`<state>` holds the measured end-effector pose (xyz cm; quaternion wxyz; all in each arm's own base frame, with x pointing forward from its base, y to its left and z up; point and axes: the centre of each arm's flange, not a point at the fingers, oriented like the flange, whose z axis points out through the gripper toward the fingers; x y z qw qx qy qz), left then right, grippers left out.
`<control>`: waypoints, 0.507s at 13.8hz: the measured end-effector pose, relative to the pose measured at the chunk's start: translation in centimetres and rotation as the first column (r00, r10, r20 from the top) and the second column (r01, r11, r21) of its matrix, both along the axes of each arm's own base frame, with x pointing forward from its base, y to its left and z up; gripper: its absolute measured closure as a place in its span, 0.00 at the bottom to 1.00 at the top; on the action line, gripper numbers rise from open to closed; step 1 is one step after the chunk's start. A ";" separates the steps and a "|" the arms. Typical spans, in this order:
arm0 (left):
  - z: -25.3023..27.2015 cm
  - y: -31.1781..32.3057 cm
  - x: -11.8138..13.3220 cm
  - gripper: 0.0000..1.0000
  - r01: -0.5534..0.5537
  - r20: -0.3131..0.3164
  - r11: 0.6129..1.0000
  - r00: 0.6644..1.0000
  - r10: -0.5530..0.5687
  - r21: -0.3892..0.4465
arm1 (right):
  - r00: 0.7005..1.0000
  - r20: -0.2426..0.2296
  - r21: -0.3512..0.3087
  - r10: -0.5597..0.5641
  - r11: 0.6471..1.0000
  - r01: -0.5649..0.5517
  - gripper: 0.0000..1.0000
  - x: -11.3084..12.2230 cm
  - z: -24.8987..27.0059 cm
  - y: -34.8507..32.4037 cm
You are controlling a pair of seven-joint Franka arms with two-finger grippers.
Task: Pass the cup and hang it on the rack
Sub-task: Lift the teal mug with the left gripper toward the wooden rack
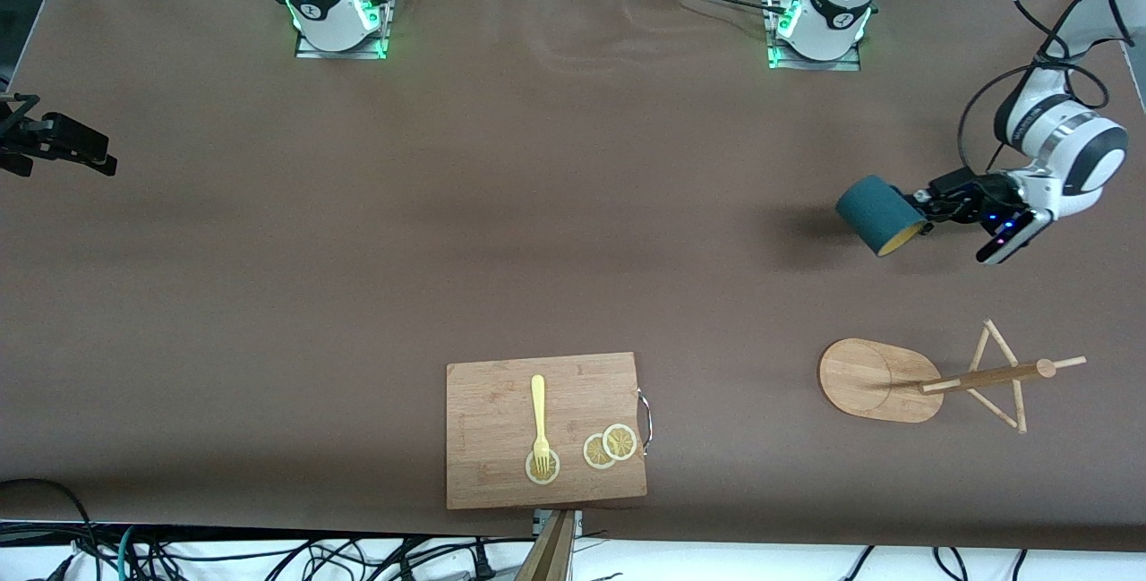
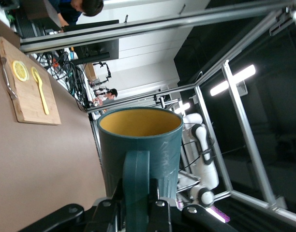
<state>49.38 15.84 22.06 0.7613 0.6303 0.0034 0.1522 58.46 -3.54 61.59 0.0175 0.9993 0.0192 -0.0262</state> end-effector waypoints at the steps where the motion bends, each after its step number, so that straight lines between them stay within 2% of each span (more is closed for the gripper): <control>1: 1.2 1.4 0.9 0.79 0.009 -0.062 1.000 0.998 -0.009 -0.008 | 1.000 0.000 0.000 0.000 1.000 0.000 0.00 0.0 0.0 0.0; 4: 2.8 4.8 3.2 0.79 0.017 -0.213 1.000 0.977 -0.021 -0.020 | 1.000 0.001 0.000 -0.001 1.000 0.001 0.00 0.0 0.0 -0.1; 7: 2.5 7.3 5.2 0.79 0.014 -0.345 0.998 0.938 -0.034 -0.060 | 1.000 0.001 0.000 -0.003 1.000 0.003 0.00 0.0 0.0 -0.2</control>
